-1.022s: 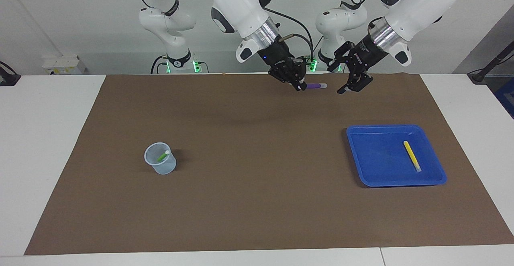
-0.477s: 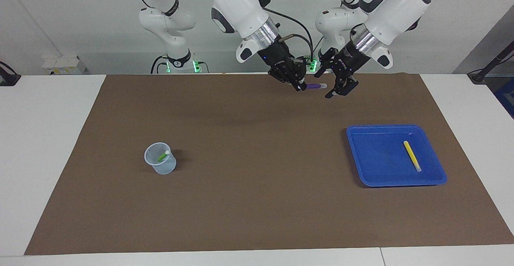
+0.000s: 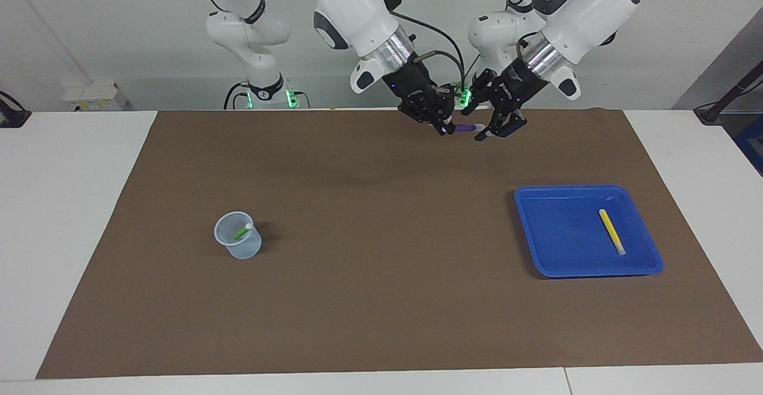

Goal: Right arm passes pens to left for tray arrangement
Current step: 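Carry the purple pen toward the left gripper while the left gripper reaches, then close the left gripper on the purple pen and open the right gripper, then lower the purple pen into the tray while the right gripper returns, then set the purple pen upright in the tray with the left gripper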

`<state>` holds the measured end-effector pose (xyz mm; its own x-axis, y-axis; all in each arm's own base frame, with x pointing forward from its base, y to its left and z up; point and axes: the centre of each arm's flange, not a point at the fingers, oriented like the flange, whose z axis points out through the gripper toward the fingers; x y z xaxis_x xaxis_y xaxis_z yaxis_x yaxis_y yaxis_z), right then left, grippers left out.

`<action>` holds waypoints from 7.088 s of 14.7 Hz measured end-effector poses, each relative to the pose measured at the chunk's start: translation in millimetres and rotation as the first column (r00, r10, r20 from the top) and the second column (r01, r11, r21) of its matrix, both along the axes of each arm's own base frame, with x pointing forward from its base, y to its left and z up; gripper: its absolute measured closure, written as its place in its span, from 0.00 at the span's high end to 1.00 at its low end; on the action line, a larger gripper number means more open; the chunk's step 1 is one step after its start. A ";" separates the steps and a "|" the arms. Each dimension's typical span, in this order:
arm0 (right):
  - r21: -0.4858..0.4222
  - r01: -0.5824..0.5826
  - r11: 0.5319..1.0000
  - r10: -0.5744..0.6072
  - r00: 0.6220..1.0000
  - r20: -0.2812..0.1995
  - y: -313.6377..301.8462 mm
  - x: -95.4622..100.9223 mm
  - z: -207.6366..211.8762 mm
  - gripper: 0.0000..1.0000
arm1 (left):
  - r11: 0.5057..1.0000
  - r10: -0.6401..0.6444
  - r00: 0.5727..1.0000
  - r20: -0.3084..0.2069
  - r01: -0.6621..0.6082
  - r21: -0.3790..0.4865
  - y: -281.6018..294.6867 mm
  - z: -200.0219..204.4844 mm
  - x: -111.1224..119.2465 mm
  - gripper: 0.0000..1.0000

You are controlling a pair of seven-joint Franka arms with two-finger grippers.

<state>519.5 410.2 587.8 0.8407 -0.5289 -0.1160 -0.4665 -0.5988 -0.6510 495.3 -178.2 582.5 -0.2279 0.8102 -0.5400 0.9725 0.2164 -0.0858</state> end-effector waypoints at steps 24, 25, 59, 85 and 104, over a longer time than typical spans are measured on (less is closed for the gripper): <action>-0.001 0.017 1.000 -0.017 1.000 -0.007 -12.4 9.6 -1.9 0.67 | 0.996 -0.091 0.990 0.103 0.090 0.016 -4.8 -7.3 -2.4 0.19; -0.017 0.003 1.000 -0.003 1.000 0.000 -19.2 13.9 -3.0 0.76 | 0.992 -0.122 0.985 0.122 0.120 0.027 -4.0 -8.0 -2.4 0.19; -0.681 -0.662 0.314 0.818 0.553 -0.160 -333.5 118.7 -191.7 0.84 | -0.327 -0.928 -0.368 -0.054 0.739 0.589 204.4 -228.4 136.5 0.19; -0.686 -0.671 0.280 0.832 0.526 -0.175 -353.1 117.6 -204.4 0.17 | -0.314 -0.931 -0.362 -0.041 0.739 0.596 217.7 -252.0 141.2 0.19; -0.619 -0.721 0.311 0.808 0.543 -0.227 -344.6 109.5 -200.7 0.36 | -0.270 -0.951 -0.308 -0.034 0.768 0.581 253.9 -264.1 130.9 0.19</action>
<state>629.0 65.6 387.1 0.8880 0.4571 0.0490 0.4582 -0.8888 -0.0124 626.2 75.8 318.4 0.9956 -0.0847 0.0393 -0.0856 -0.9961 0.0234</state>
